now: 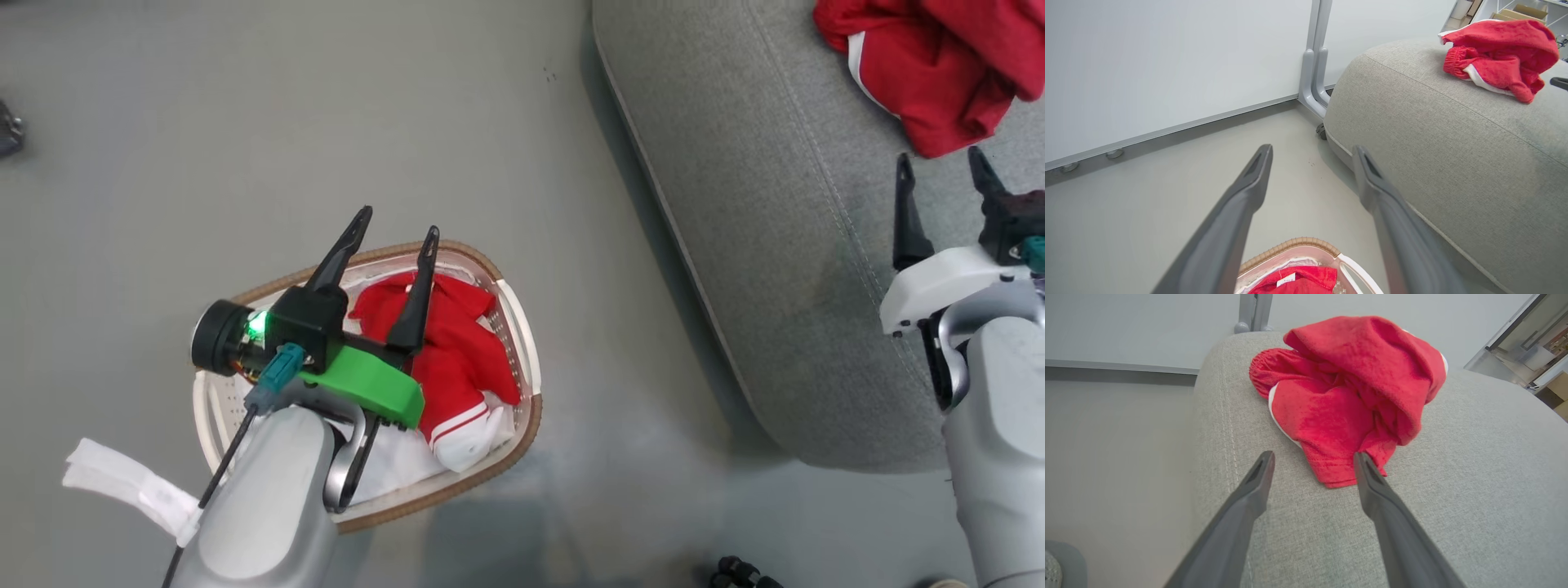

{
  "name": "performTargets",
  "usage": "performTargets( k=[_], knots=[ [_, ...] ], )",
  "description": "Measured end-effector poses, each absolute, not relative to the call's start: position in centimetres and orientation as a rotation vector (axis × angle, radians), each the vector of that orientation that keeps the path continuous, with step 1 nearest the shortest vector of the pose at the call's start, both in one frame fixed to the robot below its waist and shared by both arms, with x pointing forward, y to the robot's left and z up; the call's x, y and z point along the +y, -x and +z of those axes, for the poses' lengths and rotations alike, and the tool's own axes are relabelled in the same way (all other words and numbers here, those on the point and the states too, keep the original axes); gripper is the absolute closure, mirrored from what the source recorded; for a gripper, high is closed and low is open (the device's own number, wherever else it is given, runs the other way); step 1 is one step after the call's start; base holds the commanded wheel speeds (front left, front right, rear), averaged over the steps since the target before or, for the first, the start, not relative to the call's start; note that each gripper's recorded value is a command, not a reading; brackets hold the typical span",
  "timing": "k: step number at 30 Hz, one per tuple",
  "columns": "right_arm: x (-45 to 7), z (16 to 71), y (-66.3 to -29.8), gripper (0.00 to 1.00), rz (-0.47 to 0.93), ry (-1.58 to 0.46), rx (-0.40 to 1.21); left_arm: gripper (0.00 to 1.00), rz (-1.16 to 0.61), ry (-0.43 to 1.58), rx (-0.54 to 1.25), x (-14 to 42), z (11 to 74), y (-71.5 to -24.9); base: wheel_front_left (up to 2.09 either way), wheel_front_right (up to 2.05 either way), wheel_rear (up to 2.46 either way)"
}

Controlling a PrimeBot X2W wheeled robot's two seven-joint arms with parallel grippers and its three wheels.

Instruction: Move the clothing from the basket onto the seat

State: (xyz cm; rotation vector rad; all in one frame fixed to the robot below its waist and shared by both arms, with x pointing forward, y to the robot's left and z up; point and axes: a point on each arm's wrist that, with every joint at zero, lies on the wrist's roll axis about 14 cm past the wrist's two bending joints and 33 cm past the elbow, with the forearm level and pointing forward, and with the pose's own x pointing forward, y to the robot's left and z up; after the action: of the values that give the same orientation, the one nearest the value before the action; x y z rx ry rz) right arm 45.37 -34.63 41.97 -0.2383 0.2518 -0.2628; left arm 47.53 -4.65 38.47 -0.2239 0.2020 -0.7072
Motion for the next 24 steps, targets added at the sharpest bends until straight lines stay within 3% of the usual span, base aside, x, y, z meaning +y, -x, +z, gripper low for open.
performTargets(
  k=[14, 24],
  knots=[
    [-20.6, 45.2, -48.4, 0.0, 0.058, 0.038, 0.071, 0.0, -0.339, 0.175, 0.153, 6.8, 41.1, -47.6, 0.0, 0.0, 0.0],
    [-16.0, 47.8, -47.5, 0.0, 0.14, -0.065, -0.008, 0.0, -0.128, 0.111, 0.127, 14.3, 42.7, -45.1, 0.0, 0.0, 0.0]
  ],
)
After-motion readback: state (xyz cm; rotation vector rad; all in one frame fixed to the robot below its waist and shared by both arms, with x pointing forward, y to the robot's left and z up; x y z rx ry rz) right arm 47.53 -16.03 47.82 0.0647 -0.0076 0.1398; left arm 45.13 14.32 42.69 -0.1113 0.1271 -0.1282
